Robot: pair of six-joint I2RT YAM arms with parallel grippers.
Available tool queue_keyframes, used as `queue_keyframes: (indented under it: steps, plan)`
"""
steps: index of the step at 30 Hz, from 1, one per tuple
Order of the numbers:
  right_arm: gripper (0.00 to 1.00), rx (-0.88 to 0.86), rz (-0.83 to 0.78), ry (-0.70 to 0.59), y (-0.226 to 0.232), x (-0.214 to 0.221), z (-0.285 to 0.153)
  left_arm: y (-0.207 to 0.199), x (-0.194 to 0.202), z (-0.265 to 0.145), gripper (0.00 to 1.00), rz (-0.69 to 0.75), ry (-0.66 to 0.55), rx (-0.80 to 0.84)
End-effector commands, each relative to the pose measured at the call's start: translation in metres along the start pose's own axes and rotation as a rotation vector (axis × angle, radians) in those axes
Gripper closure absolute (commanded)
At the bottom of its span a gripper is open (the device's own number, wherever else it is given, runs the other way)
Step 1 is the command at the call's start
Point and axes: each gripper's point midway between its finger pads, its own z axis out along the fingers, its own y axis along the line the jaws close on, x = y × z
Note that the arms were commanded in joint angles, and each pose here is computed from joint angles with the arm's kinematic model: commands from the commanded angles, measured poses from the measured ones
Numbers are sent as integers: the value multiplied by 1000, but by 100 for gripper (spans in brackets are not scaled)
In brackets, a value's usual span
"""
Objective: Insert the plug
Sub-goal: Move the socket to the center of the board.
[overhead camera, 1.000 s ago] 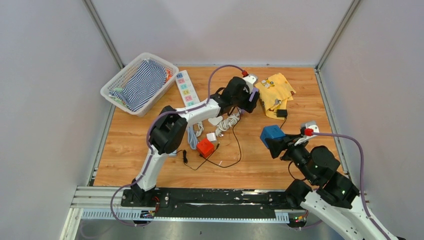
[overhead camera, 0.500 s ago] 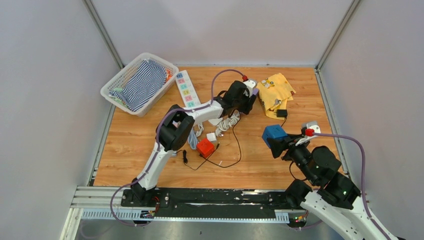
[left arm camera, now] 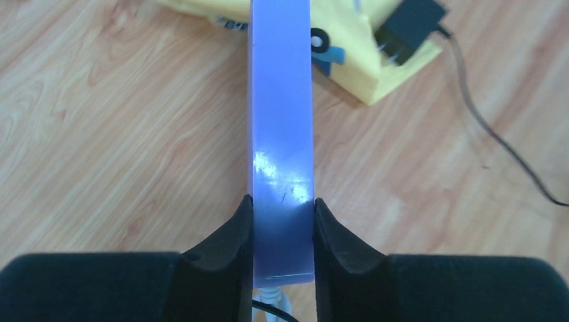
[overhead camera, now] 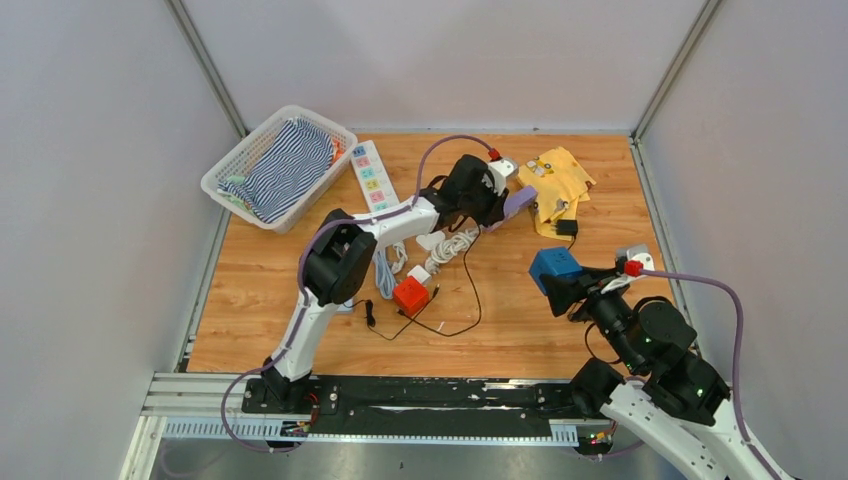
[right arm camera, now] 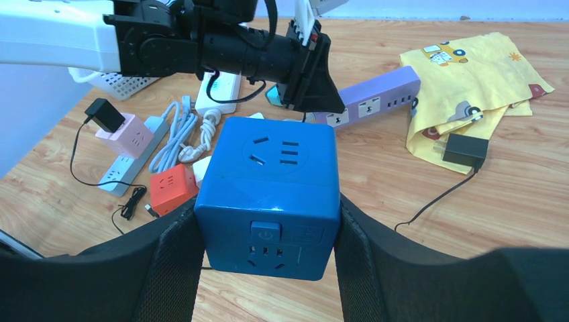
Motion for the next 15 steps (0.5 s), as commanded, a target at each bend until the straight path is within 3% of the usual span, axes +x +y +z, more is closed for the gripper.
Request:
queue_keyframes:
  steps: [1, 15]
  plan:
    - [84, 6, 43, -83, -2, -26, -10, -46, -71, -43, 100, 112, -157, 209]
    - [84, 16, 55, -71, -5, -24, -16, -110, 42, -78, 100, 119, 181, 577]
